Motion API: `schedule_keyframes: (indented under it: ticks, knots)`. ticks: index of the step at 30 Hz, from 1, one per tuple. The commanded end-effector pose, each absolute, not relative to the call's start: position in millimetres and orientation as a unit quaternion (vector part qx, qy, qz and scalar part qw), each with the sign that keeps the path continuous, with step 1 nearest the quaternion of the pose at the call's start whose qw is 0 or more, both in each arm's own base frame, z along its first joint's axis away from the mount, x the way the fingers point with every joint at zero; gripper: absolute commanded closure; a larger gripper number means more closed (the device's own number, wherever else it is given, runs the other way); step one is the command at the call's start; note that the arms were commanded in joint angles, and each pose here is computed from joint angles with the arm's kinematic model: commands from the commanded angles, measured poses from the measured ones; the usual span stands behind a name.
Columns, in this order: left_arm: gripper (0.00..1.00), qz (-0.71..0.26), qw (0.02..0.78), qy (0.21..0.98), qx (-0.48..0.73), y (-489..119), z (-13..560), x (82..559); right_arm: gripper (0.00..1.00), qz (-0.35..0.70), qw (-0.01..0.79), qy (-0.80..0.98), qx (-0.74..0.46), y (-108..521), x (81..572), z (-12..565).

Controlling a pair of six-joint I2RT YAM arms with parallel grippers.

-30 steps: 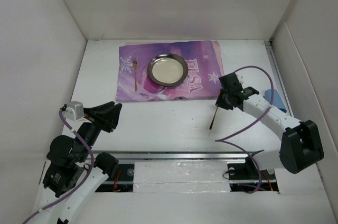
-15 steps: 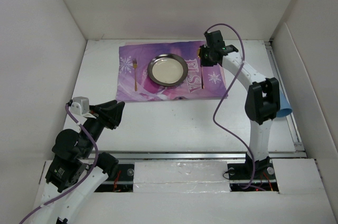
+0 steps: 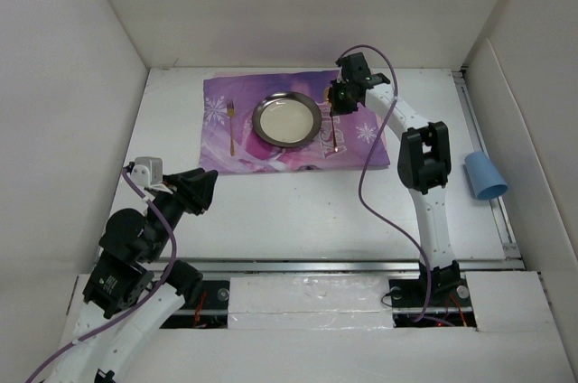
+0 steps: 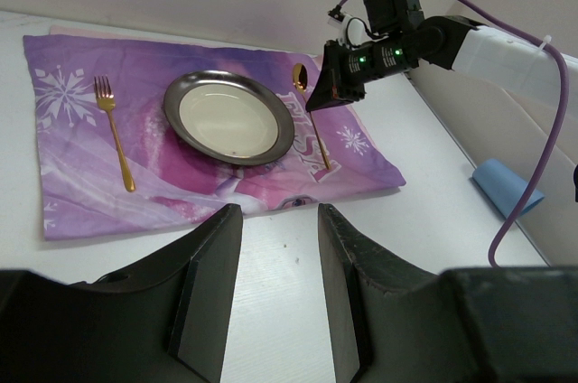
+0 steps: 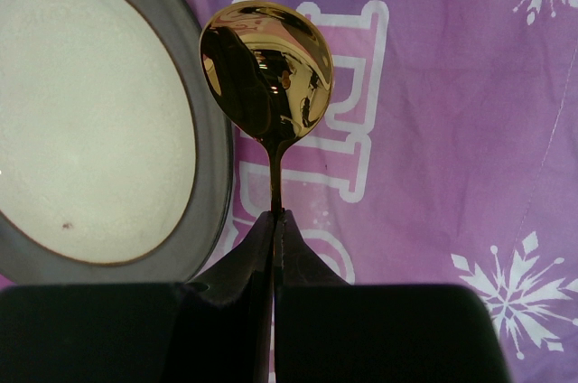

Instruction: Set the dinner table for one person

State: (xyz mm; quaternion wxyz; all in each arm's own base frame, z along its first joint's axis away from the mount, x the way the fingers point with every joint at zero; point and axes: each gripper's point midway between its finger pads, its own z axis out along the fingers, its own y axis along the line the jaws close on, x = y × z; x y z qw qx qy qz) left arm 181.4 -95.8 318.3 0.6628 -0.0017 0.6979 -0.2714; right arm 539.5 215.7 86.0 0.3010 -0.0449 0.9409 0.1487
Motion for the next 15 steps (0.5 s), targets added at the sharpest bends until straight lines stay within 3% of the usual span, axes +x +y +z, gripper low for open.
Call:
schedule_keyframes:
  ticks: [1,12,15]
  knots:
    - [0.64,-0.271,0.67,0.692,-0.005,-98.1,323.4,187.9,1.0,0.158,0.325,0.932,-0.023,214.0,555.7,102.6]
    - [0.64,-0.27,0.667,0.695,-0.004,-99.3,321.6,189.4,1.0,0.151,0.327,0.933,0.011,204.1,570.4,82.5]
    - [0.64,-0.271,0.667,0.694,-0.002,-100.0,322.4,189.1,0.88,0.155,0.329,0.932,0.016,204.8,569.3,82.5]
